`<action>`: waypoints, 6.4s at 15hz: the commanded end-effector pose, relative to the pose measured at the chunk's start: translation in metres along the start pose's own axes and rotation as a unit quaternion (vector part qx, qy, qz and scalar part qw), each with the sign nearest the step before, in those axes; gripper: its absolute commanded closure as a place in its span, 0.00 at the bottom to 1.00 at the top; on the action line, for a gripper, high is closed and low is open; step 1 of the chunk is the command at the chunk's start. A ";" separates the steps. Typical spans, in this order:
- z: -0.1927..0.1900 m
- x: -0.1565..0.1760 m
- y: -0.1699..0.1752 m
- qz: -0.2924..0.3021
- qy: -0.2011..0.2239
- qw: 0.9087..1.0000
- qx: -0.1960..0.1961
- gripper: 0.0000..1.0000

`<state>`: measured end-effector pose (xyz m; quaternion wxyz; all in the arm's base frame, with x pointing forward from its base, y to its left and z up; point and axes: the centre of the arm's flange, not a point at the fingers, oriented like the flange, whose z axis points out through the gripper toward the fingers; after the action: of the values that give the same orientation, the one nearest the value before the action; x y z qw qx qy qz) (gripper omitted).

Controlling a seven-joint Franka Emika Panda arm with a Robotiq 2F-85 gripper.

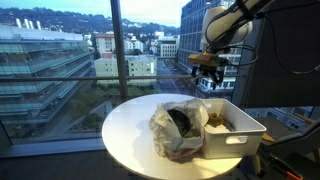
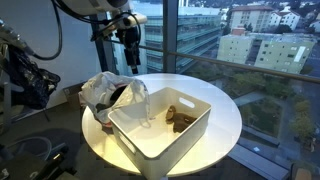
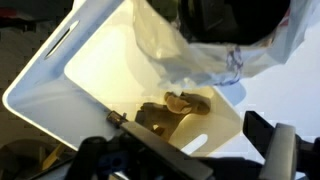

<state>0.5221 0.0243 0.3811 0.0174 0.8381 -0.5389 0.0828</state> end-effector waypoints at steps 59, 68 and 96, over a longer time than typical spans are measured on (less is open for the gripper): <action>0.278 0.148 0.018 0.087 -0.120 0.968 -0.201 0.49; 0.288 0.156 0.025 0.079 -0.136 0.981 -0.114 0.00; 0.265 0.130 0.044 0.012 -0.070 0.992 -0.105 0.88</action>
<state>0.5877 -0.1551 0.0983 0.0456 0.8320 -0.5521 -0.0305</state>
